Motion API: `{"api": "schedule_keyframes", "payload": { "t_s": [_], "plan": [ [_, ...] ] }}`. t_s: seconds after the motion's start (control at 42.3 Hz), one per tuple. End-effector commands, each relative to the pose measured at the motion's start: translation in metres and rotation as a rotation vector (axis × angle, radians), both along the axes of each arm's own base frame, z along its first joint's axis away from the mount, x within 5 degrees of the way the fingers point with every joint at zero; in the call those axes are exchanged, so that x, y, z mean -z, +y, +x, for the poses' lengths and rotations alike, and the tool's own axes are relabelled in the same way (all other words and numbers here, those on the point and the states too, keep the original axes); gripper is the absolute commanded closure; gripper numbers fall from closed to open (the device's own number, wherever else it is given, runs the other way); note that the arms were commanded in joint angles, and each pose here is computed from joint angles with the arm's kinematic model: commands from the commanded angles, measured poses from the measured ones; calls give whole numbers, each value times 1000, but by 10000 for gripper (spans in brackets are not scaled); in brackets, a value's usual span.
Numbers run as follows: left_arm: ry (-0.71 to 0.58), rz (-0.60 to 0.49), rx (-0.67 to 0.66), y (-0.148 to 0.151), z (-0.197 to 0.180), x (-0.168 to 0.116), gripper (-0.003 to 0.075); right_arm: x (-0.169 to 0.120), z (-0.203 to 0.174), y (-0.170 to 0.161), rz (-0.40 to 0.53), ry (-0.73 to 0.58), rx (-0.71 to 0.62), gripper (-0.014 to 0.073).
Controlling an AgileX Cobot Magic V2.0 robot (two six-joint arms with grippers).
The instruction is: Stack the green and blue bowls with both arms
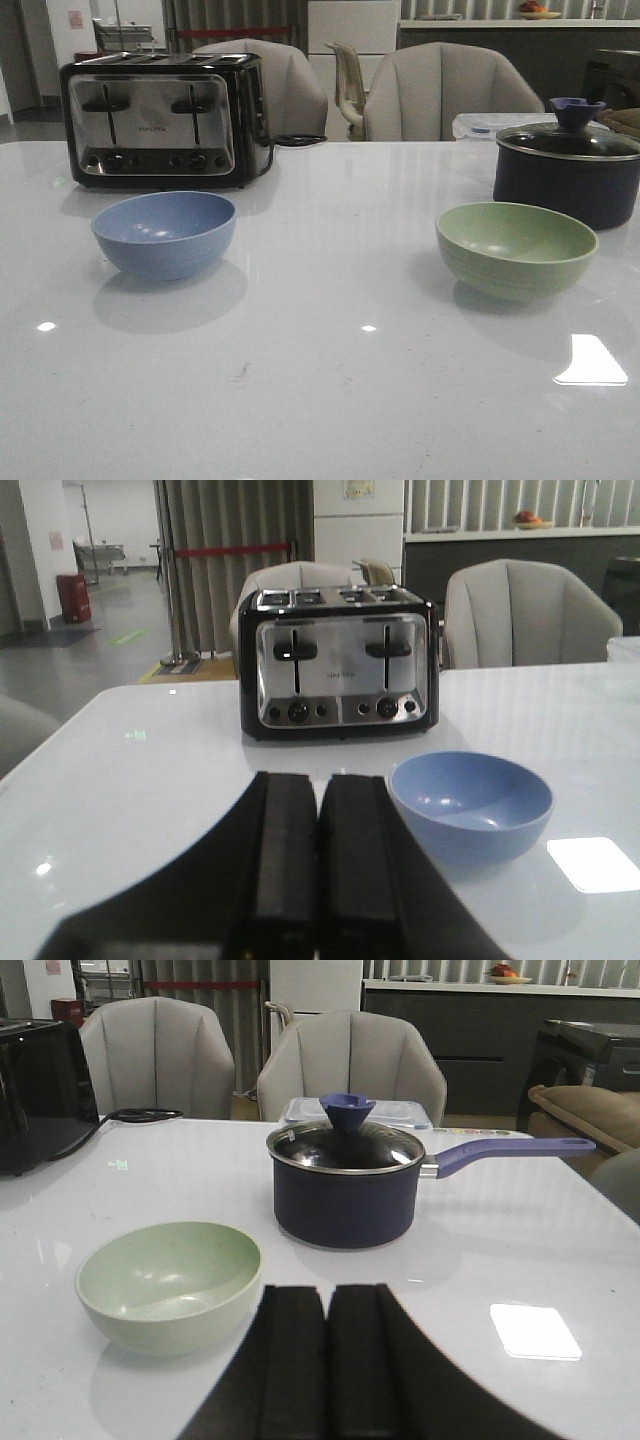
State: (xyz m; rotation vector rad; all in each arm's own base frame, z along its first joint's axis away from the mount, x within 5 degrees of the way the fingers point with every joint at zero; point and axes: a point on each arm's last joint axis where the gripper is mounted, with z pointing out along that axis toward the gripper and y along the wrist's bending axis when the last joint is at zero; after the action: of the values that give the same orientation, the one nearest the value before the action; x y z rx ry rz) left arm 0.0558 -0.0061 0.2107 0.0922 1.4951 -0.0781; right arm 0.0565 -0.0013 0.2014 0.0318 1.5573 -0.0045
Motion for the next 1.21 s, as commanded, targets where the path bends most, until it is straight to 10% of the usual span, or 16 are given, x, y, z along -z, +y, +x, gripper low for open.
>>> {"api": "schedule_keyframes", "payload": {
  "t_s": [0.0,0.284,0.544,1.183],
  "plan": [
    [-182,-25,3,0,-7,-28,619,-37,-8,0,-10,-183,0,561],
    [-325,-41,-2,4,-32,-108,619,-122,-34,1,-14,-269,3,561],
    [-135,-27,-16,4,-26,-167,619,-173,-23,0,-10,-90,5,561],
    [408,13,-25,-3,47,-146,619,-125,68,-2,5,573,6,561]
  ]
}}
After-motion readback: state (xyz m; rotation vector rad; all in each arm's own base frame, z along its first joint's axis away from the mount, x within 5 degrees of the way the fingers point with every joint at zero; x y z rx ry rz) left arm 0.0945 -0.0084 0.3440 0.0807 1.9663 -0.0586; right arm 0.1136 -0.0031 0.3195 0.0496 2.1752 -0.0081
